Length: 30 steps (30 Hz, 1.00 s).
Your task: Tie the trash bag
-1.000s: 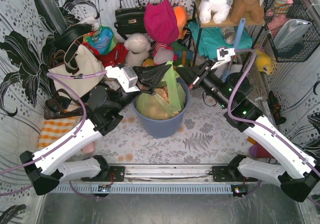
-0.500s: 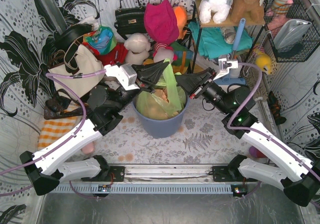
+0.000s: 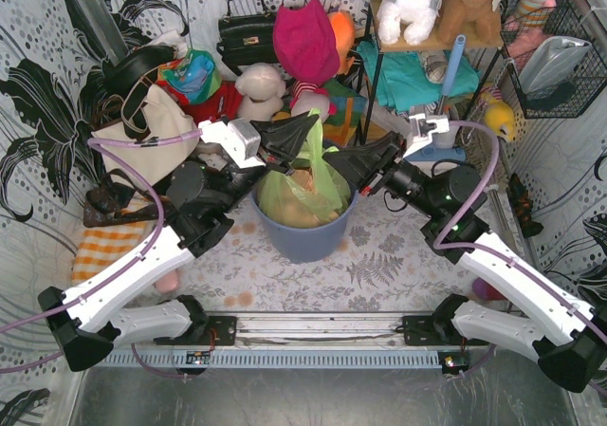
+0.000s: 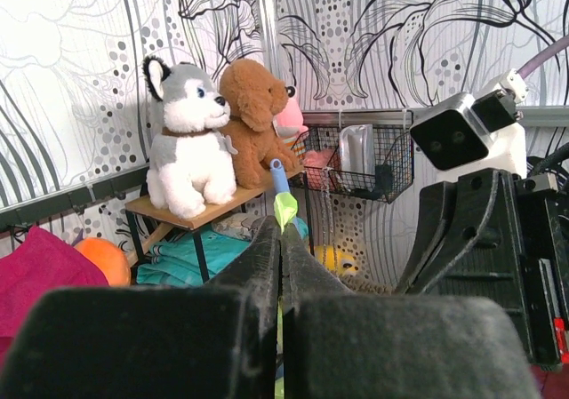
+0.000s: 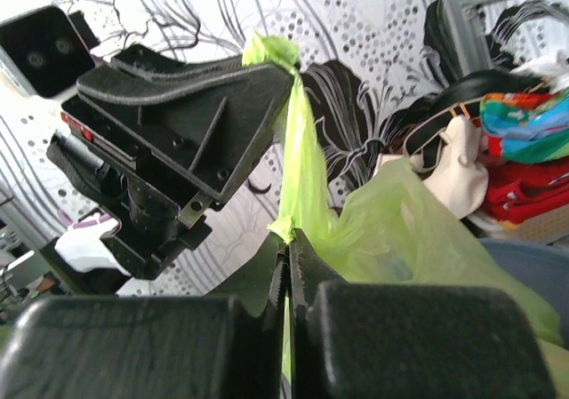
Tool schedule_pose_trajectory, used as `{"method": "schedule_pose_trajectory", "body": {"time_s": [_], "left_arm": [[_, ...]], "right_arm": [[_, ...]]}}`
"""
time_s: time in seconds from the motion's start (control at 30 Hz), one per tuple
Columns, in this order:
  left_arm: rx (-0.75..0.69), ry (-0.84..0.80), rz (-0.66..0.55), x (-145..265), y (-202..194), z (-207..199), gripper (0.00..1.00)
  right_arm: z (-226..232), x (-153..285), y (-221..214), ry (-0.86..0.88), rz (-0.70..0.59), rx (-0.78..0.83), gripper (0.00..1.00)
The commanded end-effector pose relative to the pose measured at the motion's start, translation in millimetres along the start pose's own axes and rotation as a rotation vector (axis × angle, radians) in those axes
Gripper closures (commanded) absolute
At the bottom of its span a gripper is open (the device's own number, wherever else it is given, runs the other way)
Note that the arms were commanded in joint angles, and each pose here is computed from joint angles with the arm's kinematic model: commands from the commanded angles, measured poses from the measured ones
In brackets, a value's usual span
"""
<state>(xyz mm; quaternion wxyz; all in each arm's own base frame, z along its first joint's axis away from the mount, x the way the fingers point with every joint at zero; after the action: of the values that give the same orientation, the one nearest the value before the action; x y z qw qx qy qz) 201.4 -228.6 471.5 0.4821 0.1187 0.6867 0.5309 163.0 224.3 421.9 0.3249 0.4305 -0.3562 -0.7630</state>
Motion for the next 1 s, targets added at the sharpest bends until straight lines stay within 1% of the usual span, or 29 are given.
{"method": "schedule_pose_trajectory", "body": {"time_s": [0.0, 0.17, 0.4, 0.73, 0.97], "left_arm": [[-0.015, 0.028, -0.023, -4, 5, 6, 1.0], [-0.014, 0.03, -0.015, -5, 3, 6, 1.0], [-0.011, 0.022, -0.009, -7, 2, 5, 1.0], [-0.008, 0.012, -0.001, -8, 2, 5, 1.0], [-0.009, 0.011, 0.002, -6, 3, 4, 1.0]], "right_arm": [[15, -5, 2, 0.106, 0.057, 0.016, 1.0], [21, -10, -5, 0.098, 0.107, 0.025, 1.0], [28, -17, -13, -0.008, 0.149, 0.029, 1.0], [39, -36, -26, -0.207, 0.235, 0.008, 1.0], [29, -36, -36, -0.435, 0.201, -0.004, 1.0]]}}
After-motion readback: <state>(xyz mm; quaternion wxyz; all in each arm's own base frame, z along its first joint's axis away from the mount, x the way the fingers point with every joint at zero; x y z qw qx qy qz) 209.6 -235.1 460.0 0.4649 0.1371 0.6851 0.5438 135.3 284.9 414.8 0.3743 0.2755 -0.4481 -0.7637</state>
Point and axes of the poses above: each gripper's point midway between its finger pads, its own x axis back along the fingers, its own z axis along the line the jaws close on, y = z × x, the point moved 8 cm from there along x, back along the fingers, and after that the axes turned 5 degrees about x, right-handed, at the moved point
